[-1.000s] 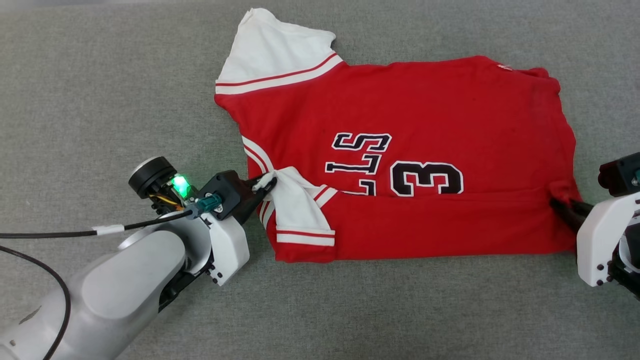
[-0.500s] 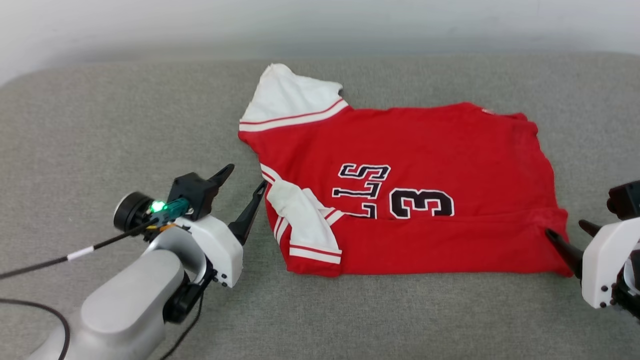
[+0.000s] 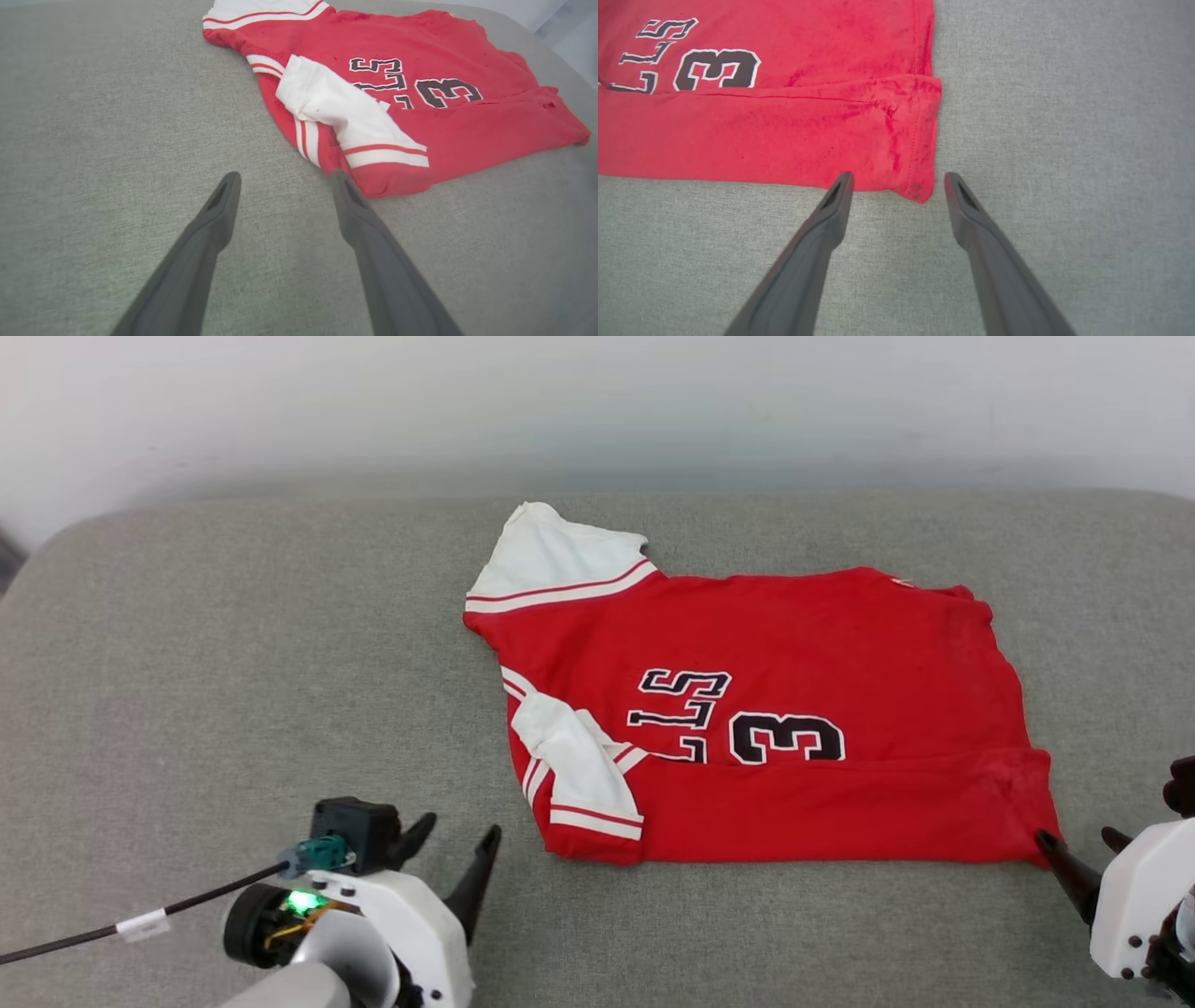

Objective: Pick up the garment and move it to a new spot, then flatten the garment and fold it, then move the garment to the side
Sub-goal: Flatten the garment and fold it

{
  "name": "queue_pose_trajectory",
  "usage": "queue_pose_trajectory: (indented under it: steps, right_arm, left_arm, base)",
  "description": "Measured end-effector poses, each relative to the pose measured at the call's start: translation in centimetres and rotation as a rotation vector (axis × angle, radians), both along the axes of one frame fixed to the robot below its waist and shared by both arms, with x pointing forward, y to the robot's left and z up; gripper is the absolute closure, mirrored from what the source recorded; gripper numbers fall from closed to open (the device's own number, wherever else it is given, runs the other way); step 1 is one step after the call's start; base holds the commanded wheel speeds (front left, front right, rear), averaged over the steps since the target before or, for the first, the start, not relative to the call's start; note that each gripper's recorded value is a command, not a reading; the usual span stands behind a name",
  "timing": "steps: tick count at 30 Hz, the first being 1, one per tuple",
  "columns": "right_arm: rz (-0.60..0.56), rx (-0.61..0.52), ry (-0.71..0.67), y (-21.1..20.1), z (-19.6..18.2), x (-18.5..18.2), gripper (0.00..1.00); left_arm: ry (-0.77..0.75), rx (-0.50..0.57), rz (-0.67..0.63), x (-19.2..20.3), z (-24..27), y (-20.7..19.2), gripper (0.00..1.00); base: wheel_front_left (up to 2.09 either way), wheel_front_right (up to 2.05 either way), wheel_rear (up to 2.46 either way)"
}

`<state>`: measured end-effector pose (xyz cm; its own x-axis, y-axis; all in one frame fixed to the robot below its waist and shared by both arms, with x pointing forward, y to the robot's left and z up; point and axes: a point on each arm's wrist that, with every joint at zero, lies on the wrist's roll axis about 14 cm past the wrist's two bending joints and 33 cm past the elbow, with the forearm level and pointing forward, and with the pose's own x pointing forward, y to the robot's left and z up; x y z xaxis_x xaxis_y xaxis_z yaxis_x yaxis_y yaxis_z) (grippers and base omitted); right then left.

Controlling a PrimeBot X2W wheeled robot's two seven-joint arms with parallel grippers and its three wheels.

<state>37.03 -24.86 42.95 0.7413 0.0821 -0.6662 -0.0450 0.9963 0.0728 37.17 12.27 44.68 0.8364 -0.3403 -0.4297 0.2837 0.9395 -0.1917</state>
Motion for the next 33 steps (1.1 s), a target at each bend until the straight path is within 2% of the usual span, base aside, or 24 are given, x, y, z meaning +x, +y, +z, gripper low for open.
queue_pose_trajectory:
  steps: [7, 14, 16, 27, 28, 29, 30, 33]
  right_arm:
    - [-0.028, 0.011, 0.013, 0.9, 0.2, 0.0, 0.0]
    - [-0.028, 0.008, 0.024, 1.1, -0.3, 0.5, 0.0]
    - [-0.024, 0.005, 0.03, 1.1, -0.5, 0.7, 0.0]
    - [-0.004, -0.012, 0.045, 1.1, -1.6, 2.3, 0.0]
    - [-0.002, -0.013, 0.045, 1.1, -1.7, 2.4, 0.0]
    - [0.001, -0.018, 0.048, 1.1, -1.7, 2.5, 0.0]
    - [0.005, -0.021, 0.05, 1.1, -1.8, 2.6, 0.0]
    - [0.027, -0.04, 0.067, 1.2, -2.1, 2.5, 0.0]
  left_arm:
    - [0.085, -0.092, -0.075, -1.0, -0.2, -4.2, 0.0]
    - [0.145, -0.055, -0.111, 0.2, -2.2, -5.4, 0.0]
    - [0.156, -0.021, -0.105, 0.7, -3.1, -5.1, 0.0]
    - [0.259, 0.023, -0.096, 1.2, -7.3, -4.9, 0.0]
    - [0.266, 0.026, -0.102, 1.1, -7.5, -4.9, 0.46]
    - [0.262, 0.029, -0.116, 1.2, -7.6, -5.1, 0.7]
    - [0.263, 0.025, -0.122, 1.2, -7.6, -5.2, 1.0]
    - [0.26, 0.003, -0.144, 1.0, -7.4, -5.7, 1.0]
  base:
    - [0.0, 0.0, 0.0]
    - [0.0, 0.0, 0.0]
    - [0.0, 0.0, 0.0]
    - [0.0, 0.0, 0.0]
    - [0.0, 0.0, 0.0]
    - [0.0, 0.0, 0.0]
    - [0.0, 0.0, 0.0]
    - [0.0, 0.0, 0.0]
